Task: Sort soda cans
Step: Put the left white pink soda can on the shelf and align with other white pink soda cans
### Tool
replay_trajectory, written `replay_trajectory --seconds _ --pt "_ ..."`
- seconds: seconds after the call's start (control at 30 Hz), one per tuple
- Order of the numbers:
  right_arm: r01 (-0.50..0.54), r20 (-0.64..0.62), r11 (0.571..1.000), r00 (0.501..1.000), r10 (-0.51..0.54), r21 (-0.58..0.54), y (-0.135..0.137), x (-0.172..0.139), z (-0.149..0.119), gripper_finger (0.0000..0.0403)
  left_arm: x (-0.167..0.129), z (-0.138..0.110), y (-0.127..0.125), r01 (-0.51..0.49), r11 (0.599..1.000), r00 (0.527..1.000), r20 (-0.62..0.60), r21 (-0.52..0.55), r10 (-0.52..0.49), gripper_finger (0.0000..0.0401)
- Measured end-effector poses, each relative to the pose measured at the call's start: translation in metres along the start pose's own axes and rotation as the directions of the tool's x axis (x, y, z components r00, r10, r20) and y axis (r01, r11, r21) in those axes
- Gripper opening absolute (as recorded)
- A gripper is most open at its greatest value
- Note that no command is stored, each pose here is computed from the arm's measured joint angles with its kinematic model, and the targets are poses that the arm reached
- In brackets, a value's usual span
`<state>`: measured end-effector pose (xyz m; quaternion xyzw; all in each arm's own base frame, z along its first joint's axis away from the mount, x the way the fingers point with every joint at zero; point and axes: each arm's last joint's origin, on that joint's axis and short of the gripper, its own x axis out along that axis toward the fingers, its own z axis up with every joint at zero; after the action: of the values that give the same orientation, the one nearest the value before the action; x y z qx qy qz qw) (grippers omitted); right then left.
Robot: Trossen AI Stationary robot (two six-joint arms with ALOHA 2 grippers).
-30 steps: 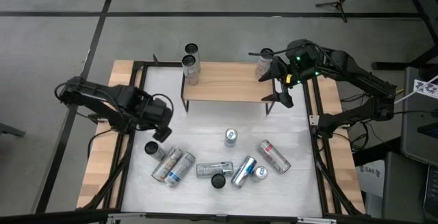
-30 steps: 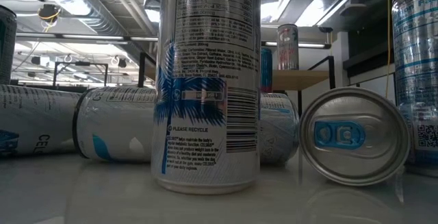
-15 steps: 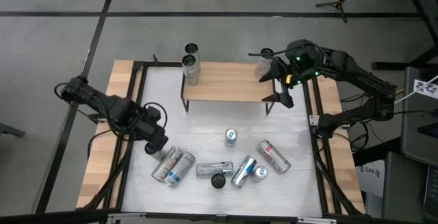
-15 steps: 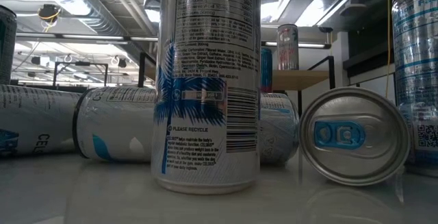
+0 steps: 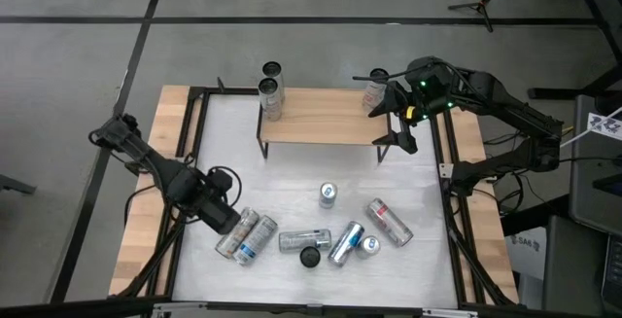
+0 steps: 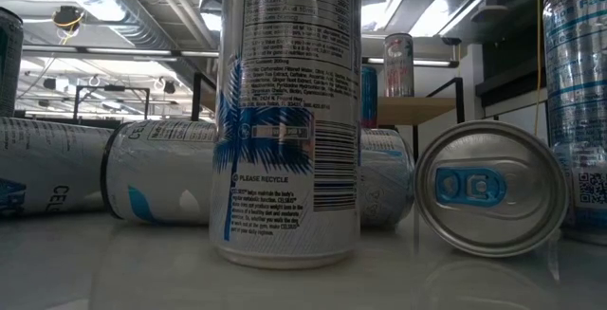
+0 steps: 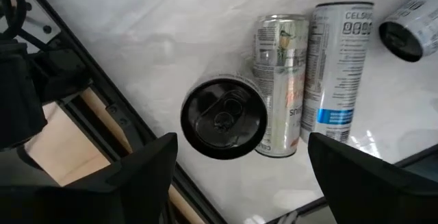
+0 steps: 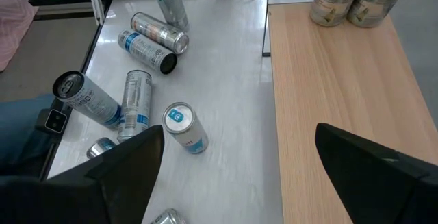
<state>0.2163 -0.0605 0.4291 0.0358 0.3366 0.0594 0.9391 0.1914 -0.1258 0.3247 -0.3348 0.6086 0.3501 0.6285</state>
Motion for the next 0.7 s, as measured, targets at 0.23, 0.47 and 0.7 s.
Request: replay_trajectory --seconds 0.23,0.47,0.7 --pt "0.0 0.0 1.0 1.0 0.0 0.0 0.0 0.0 0.0 0.0376 0.01 -0.003 -0.011 -0.048 0.999 0.999 0.002 0.014 0.048 0.0321" --pt "0.0 0.0 1.0 1.0 0.0 0.0 0.0 0.0 0.0 0.0376 0.019 -0.007 -0.014 -0.083 0.996 0.997 0.006 0.029 0.083 0.0321" --pt "0.0 0.0 1.0 1.0 0.0 0.0 0.0 0.0 0.0 0.0376 0.039 -0.009 -0.013 -0.101 0.994 0.995 0.01 0.042 0.101 0.0321"
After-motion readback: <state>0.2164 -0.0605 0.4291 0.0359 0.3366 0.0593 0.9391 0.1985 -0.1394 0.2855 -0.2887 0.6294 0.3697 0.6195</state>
